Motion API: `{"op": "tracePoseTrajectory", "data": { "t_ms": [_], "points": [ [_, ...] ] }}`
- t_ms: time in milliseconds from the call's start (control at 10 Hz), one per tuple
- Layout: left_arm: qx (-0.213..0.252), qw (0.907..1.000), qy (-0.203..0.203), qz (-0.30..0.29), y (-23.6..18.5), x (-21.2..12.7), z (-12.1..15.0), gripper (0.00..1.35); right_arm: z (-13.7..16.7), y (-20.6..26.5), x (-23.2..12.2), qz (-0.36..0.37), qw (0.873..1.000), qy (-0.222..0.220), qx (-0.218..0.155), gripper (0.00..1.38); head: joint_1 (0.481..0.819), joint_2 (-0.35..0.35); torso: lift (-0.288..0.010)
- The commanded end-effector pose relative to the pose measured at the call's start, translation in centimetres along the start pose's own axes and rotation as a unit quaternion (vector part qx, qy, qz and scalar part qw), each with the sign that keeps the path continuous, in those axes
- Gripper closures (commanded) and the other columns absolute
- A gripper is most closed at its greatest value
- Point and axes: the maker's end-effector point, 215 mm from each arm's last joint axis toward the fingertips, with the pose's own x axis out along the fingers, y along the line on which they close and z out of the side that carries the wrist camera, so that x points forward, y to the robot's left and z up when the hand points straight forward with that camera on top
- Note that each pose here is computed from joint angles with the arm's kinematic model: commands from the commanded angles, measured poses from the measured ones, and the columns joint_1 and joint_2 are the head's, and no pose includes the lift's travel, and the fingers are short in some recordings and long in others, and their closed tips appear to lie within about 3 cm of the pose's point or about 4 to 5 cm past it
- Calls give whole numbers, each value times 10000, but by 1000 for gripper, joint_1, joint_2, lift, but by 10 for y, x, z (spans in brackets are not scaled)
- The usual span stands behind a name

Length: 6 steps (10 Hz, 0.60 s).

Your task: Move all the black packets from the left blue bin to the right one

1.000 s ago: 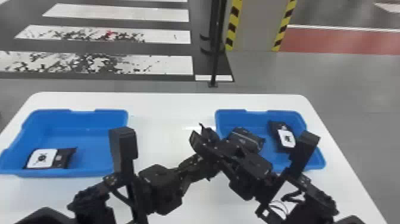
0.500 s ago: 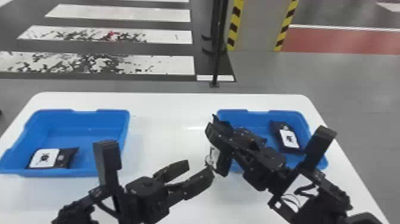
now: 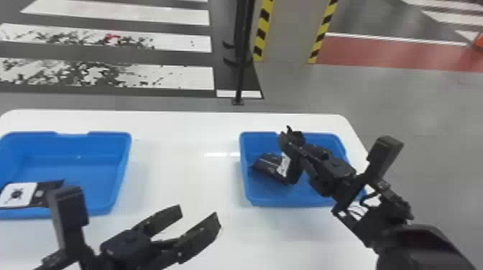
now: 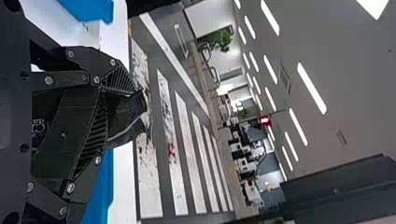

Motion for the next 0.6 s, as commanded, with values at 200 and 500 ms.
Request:
{"op": "tracePoseTrajectory", "data": {
  "t_ms": [200, 500],
  "points": [
    [-87, 9989, -256, 394, 22, -28, 9, 153, -18, -101, -3, -909, 9954, 271, -105, 973, 695, -241, -140],
    [-52, 9956, -452, 813, 47, -59, 19, 157, -7, -96, -15, -1031, 9932, 203, -507, 234, 695, -243, -140]
  ]
}}
